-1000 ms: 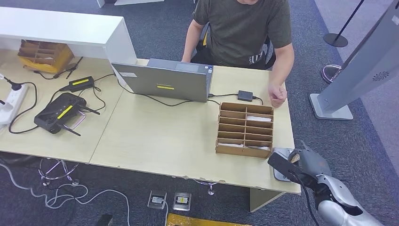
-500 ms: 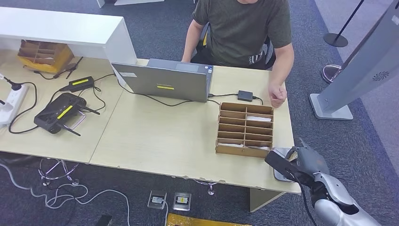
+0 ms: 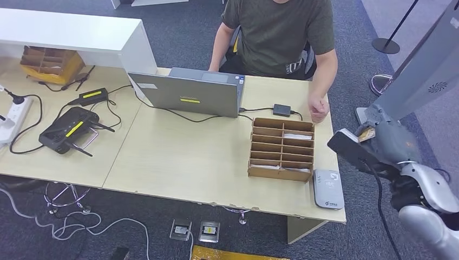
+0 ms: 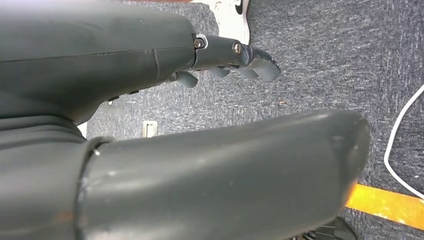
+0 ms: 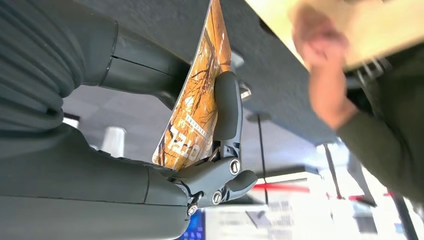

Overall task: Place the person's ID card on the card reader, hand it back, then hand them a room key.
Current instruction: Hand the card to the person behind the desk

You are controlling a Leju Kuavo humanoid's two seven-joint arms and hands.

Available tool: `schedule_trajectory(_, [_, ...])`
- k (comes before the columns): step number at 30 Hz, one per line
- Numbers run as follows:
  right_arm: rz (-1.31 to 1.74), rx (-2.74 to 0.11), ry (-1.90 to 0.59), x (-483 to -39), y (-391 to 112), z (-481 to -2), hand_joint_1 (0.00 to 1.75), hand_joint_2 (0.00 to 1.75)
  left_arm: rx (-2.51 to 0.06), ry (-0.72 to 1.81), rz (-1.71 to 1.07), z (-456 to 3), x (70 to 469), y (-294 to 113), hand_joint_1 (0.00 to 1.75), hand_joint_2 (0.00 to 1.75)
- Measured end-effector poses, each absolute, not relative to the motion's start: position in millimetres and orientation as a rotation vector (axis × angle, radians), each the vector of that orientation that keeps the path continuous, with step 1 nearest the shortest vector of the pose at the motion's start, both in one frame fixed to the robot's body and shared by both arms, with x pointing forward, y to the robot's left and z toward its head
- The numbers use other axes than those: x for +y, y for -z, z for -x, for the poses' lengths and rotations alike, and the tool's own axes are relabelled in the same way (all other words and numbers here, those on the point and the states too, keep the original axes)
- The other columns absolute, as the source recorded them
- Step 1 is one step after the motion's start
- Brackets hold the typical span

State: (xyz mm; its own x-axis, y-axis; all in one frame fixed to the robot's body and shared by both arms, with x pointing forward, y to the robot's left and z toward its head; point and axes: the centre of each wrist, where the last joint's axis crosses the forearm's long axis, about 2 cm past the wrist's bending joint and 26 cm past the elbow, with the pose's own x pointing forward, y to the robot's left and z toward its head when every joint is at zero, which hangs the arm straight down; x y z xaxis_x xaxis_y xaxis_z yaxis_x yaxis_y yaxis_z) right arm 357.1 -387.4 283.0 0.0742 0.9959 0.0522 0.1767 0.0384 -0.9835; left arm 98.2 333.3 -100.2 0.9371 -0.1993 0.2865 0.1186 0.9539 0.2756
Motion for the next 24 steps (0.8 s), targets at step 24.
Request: schedule_trajectory(24, [1.297,-1.446,-1.020,-324.4,-288.6,-414.7,1.75,1.75,-0.315,0.214,-0.241,-115.9,325.0,96.6,0.00,0.00])
